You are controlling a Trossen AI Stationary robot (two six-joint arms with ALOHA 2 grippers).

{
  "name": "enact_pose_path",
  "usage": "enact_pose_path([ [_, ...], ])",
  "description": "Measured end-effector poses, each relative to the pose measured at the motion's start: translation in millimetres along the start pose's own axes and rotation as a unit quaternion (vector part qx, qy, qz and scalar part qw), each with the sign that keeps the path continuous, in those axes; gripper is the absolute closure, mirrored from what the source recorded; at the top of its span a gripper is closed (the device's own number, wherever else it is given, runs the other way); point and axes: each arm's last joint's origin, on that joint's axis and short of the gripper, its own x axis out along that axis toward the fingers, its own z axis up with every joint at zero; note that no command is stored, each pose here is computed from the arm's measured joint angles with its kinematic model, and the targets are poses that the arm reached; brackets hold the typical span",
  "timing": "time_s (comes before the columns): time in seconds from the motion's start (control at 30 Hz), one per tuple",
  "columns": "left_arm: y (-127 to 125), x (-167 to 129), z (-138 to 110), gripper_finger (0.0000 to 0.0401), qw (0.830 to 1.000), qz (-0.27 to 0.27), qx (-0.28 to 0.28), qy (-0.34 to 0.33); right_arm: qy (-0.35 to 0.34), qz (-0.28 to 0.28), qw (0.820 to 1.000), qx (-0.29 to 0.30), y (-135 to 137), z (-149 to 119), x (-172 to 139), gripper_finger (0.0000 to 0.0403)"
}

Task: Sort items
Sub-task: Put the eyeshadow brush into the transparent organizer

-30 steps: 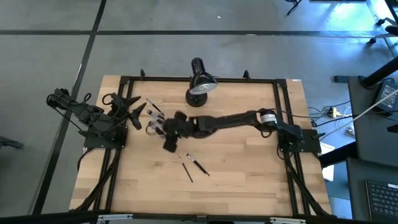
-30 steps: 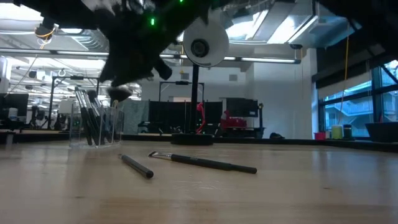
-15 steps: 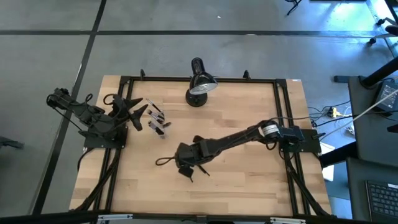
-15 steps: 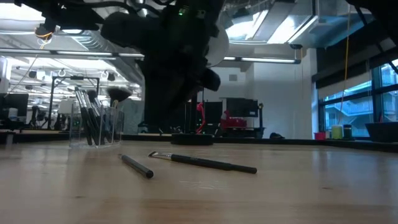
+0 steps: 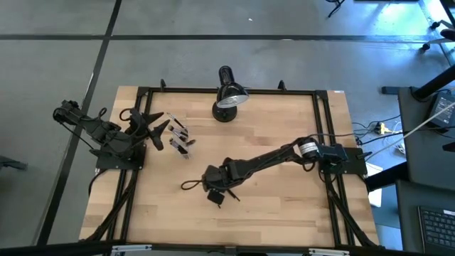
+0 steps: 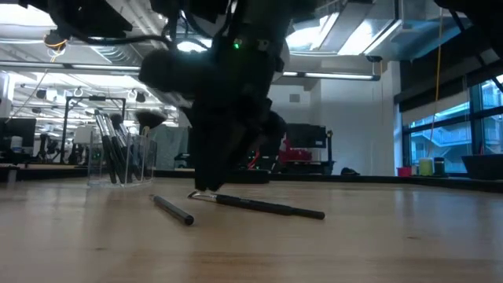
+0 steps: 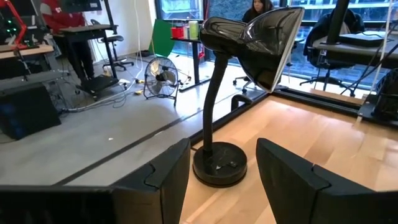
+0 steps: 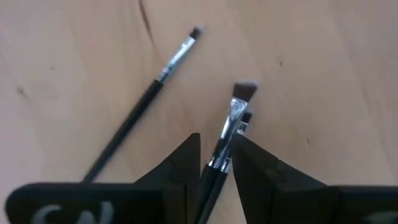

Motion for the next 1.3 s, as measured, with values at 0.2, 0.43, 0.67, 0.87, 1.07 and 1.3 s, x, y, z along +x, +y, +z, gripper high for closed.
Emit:
enact_pose_path([
  [0.2, 0, 0, 0, 0.0221, 1.000, -0.001, -0.005, 0.000, 0.018, -0.002, 1.000, 0.006, -4, -7, 9, 0.0312],
  [0.43, 0, 0, 0, 0.0221, 1.000, -0.001, -0.005, 0.000, 0.025, -0.001, 1.000, -0.010, -5, -10, 10, 0.0321],
  [0.67, 0, 0, 0, 0.0221, 1.000, -0.001, -0.005, 0.000, 0.030, -0.002, 0.999, -0.032, -11, -7, 10, 0.0373],
  [0.87, 0, 0, 0, 0.0221, 1.000, -0.001, -0.005, 0.000, 0.029, -0.007, 0.999, -0.039, -15, -4, 11, 0.0381],
  [1.07, 0, 0, 0, 0.0221, 1.000, -0.002, -0.002, 0.001, 0.016, -0.001, 0.999, -0.041, -16, 0, 3, 0.0376],
  [1.3, 0, 0, 0, 0.0221, 1.000, -0.003, -0.001, 0.001, -0.048, 0.023, 0.998, -0.045, -12, 15, -29, 0.0379],
])
